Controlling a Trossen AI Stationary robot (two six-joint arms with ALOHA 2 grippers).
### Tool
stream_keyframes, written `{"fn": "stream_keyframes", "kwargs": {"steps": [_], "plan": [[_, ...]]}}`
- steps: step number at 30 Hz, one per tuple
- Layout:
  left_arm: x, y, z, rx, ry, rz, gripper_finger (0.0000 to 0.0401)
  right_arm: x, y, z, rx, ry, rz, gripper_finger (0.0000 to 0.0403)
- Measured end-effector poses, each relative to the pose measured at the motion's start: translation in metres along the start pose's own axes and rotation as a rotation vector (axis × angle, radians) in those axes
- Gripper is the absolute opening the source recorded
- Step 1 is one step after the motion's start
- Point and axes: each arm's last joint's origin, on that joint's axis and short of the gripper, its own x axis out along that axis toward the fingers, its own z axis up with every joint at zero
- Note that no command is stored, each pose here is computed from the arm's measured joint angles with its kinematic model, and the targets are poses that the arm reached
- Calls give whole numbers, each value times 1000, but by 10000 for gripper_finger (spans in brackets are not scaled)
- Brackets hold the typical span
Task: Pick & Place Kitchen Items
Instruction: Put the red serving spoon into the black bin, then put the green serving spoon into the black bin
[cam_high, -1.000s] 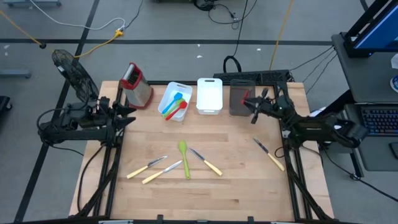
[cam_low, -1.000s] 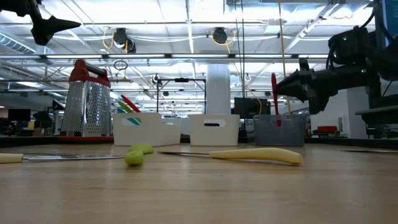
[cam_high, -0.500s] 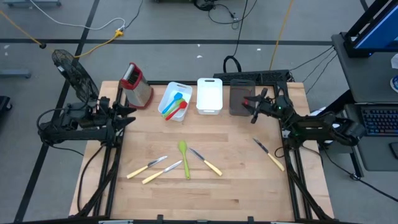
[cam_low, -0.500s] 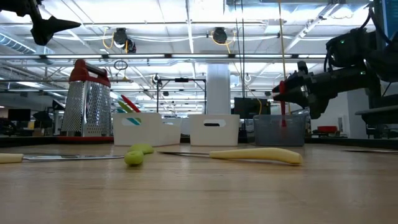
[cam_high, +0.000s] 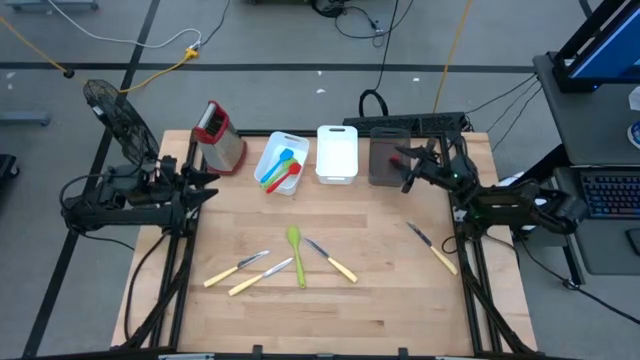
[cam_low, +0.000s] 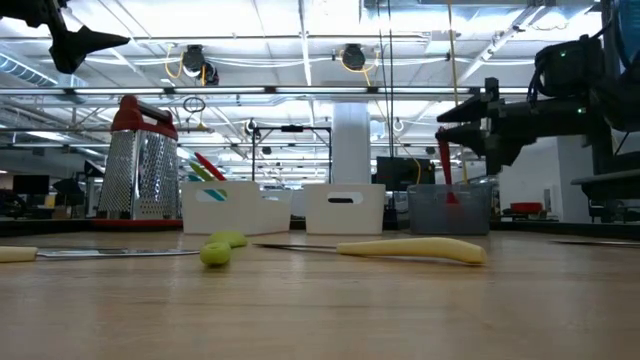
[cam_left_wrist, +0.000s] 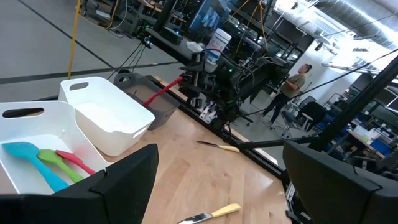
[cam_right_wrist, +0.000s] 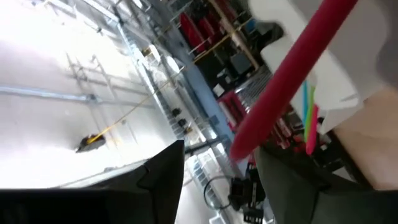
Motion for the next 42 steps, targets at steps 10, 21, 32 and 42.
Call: {"fn": "stream_keyframes", "kwargs": {"steps": [10, 21, 32, 42], "plan": [[0, 0, 0, 2, 5, -7, 351, 3, -3, -11, -9, 22, 34, 188], [0, -1, -1, 1, 29, -44, 351, 6, -13, -24, -15, 97, -26, 187], [0, -1, -1, 18, 28, -44, 351, 7, -18, -48, -313, 265, 27, 187], [0, -1, -1, 101, 25, -45, 351, 2, -28, -85, -637, 383, 172, 187]]}}
